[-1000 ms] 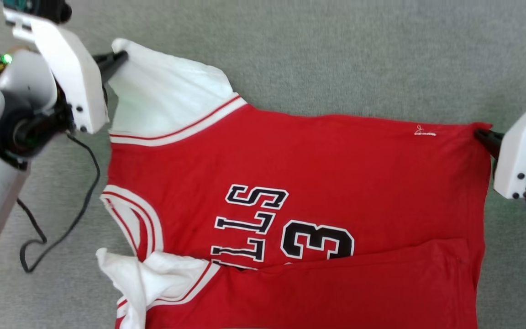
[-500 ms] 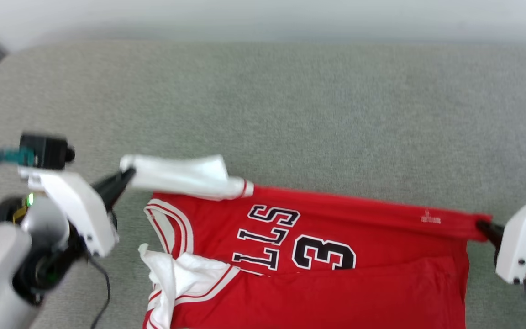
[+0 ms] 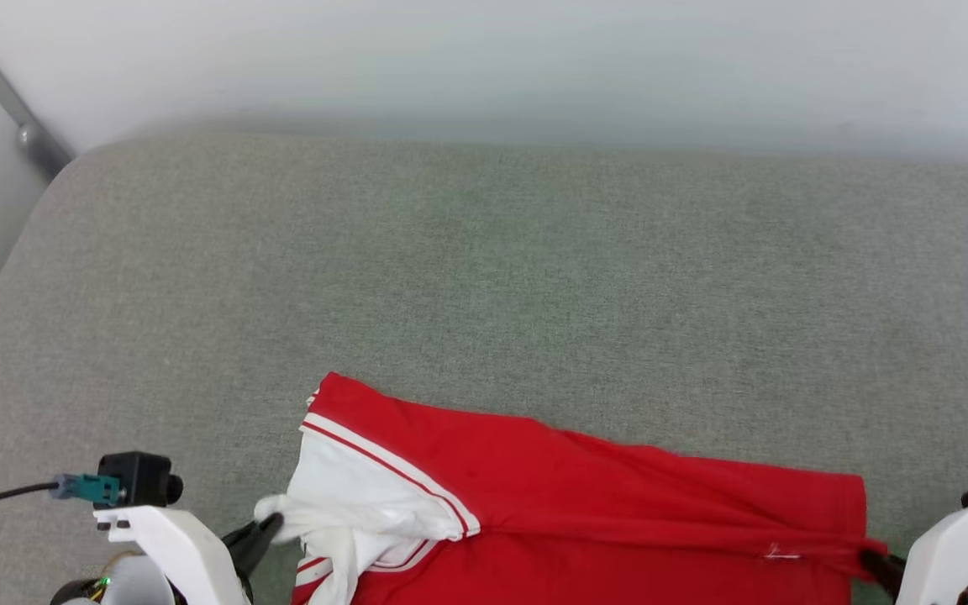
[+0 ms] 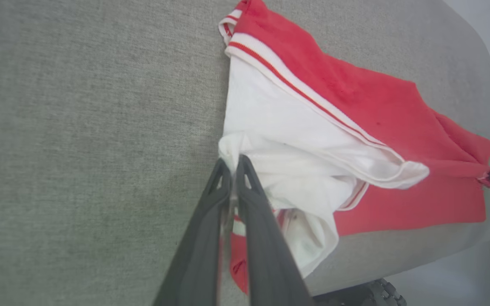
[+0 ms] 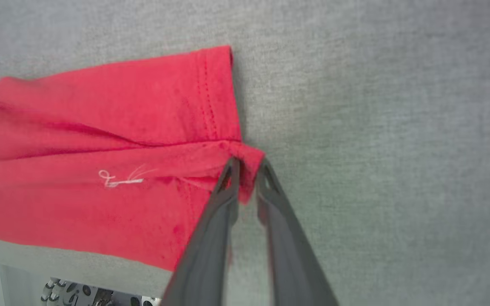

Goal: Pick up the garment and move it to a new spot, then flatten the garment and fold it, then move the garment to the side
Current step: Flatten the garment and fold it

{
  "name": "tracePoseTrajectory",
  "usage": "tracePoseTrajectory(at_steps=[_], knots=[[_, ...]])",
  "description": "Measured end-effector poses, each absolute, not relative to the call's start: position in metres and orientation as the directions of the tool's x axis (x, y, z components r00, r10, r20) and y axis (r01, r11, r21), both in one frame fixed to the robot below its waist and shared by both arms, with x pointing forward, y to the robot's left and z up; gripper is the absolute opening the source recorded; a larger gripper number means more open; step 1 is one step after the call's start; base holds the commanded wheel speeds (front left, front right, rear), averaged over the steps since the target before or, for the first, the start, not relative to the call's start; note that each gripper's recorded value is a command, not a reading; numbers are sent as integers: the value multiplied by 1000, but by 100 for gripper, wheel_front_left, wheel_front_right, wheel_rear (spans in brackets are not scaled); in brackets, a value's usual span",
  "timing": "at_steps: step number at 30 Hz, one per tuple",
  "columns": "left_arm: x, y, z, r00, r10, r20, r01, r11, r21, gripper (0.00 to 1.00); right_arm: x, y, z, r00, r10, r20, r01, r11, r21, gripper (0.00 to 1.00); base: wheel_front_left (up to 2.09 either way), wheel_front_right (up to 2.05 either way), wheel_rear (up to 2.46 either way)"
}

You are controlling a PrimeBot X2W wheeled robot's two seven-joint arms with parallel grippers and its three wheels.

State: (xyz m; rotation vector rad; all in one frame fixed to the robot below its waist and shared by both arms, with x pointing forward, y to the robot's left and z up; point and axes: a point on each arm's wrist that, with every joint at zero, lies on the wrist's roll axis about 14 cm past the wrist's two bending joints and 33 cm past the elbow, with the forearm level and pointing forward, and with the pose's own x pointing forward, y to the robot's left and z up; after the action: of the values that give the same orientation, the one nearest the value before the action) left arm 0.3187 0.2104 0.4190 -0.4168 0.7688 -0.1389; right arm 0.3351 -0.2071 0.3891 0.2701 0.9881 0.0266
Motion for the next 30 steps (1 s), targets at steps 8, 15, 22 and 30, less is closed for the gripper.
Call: tracePoseTrajectory(at_steps=[8,15,22,30], knots=[[328,214,428,785,-221,-579,4,936,-352,100,328,-209,399,613,129,-780,109,963,246,100,0,0,0],[376,223,492,946,-113,-305,32,965,-261,100,346,-218,452,759,99,-643,72,970,234,100,0,0,0],[389,210,540,994,-103,-35,91,967,-239,100,343,-238,475,766,52,-641,65,985,158,100,0,0,0],[387,204,563,989,-94,110,107,987,-120,100,337,-227,445,649,88,-756,27,990,138,100,0,0,0]])
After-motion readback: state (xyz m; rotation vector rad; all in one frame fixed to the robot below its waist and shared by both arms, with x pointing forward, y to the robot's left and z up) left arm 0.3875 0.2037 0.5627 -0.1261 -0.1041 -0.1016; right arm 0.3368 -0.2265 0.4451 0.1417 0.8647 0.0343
